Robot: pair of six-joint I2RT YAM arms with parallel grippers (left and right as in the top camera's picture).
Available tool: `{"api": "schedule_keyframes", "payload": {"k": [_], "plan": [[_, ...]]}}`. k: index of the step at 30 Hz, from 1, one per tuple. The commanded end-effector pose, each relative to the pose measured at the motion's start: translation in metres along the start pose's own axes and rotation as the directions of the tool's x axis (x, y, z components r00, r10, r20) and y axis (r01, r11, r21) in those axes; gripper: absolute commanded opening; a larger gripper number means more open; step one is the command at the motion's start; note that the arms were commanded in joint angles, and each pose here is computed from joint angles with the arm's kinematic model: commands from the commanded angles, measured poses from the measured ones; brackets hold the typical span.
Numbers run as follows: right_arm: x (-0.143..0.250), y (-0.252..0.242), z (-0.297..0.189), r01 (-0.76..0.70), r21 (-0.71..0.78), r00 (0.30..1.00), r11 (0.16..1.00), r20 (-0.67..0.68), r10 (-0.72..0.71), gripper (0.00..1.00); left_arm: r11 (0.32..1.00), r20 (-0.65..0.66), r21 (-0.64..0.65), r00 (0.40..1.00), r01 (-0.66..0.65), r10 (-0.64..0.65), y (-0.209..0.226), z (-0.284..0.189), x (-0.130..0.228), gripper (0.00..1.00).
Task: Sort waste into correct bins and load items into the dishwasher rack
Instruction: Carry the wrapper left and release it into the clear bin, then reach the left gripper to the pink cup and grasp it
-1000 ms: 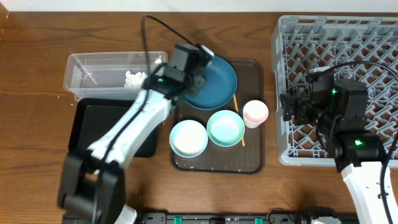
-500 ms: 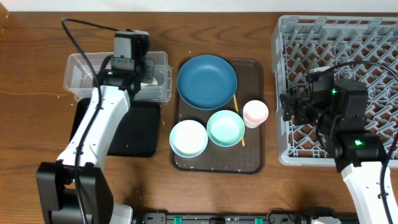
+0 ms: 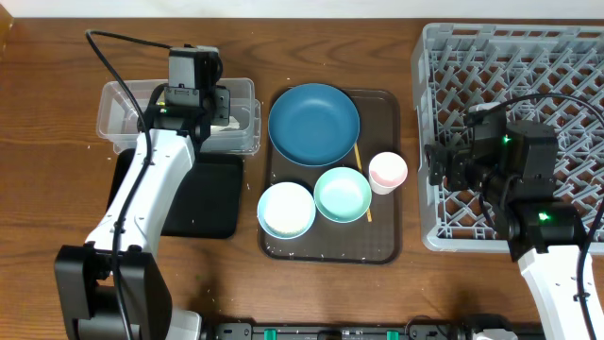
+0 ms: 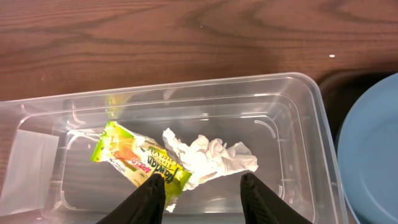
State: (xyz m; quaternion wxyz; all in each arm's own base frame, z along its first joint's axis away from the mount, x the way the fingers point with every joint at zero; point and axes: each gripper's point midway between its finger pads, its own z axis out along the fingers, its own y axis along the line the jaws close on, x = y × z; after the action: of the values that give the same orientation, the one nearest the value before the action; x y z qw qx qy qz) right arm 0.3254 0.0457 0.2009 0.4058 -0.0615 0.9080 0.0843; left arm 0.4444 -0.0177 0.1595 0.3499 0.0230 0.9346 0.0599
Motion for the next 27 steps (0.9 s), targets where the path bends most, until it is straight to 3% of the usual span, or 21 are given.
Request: {"api": "schedule_keyframes", "payload": {"k": [1,4,8,10,18,27], "plan": [[-0.008,-0.005,-0.004,-0.025,0.010,0.999,1.000,0.020,0.025,0.99,0.999,-0.021,-0.005,0.999,0.036,-0.036,0.000,0.003,0.005,0.51],[-0.008,-0.005,-0.004,-0.025,0.010,0.999,1.000,0.020,0.025,0.99,0.995,-0.038,0.079,0.997,0.066,-0.063,-0.015,0.003,0.008,0.58],[-0.007,-0.006,-0.003,-0.026,0.010,1.000,1.000,0.015,0.026,0.99,0.939,-0.066,0.334,0.996,0.081,-0.062,-0.059,-0.007,0.010,0.58],[-0.007,-0.006,-0.002,-0.026,0.010,1.000,1.000,0.011,0.026,0.99,0.917,-0.086,0.387,0.994,0.097,-0.069,-0.072,-0.011,0.013,0.57],[-0.006,-0.006,-0.001,-0.027,0.011,1.000,1.000,0.009,0.027,0.99,0.882,-0.126,0.470,0.991,0.029,0.035,-0.130,-0.029,0.032,0.53],[-0.003,-0.021,-0.002,-0.078,0.097,0.997,0.992,0.004,0.078,0.99,0.789,-0.034,0.598,0.979,-0.140,0.199,-0.220,-0.065,0.046,0.54]]}}
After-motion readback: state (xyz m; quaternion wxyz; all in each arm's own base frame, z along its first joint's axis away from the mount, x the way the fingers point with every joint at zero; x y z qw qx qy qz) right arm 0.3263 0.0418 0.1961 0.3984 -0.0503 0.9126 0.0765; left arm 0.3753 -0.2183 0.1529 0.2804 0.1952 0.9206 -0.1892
